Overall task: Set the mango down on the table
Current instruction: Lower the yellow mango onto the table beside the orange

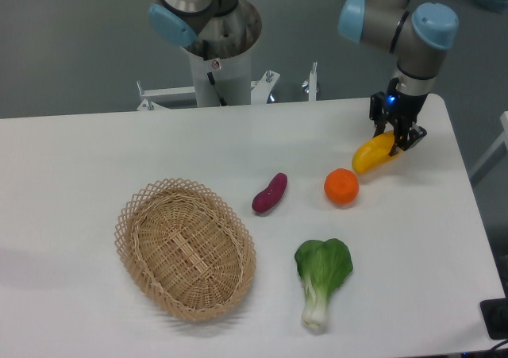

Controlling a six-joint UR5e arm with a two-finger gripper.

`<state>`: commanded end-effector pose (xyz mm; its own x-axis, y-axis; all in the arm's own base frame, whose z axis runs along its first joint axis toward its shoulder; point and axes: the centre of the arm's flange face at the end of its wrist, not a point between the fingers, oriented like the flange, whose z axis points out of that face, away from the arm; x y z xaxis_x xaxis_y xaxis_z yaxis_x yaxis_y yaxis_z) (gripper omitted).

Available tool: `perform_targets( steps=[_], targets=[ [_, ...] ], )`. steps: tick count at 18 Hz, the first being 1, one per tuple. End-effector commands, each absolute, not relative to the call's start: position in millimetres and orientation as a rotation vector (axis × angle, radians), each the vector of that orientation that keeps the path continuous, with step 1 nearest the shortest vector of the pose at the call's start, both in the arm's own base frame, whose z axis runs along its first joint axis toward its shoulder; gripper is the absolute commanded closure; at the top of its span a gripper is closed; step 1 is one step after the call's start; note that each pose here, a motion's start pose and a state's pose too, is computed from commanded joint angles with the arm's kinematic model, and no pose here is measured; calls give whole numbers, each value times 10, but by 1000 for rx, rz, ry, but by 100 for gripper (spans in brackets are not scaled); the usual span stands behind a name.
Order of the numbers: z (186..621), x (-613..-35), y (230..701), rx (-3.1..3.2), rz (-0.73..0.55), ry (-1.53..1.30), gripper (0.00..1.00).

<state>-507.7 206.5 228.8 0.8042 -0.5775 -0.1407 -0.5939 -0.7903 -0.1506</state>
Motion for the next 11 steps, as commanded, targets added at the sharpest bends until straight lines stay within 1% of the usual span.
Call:
perform_targets(
  steps=[1,4,5,7,9,10,11],
  targets=[
    [2294,-5079,2073,-2803,131,922,32],
    [2319,-5094,2091,-2803,140,925,27],
    [2334,-5098,2092,-2803,144,925,22],
    [2398,-5112,2110,-2806,163,921,9],
    [2552,-5177,2193,-2809,202,911,5],
    [2629,-5201,2255,-2809,221,911,1],
    [2707,-5241,2276,-2813,235,900,0]
  ],
)
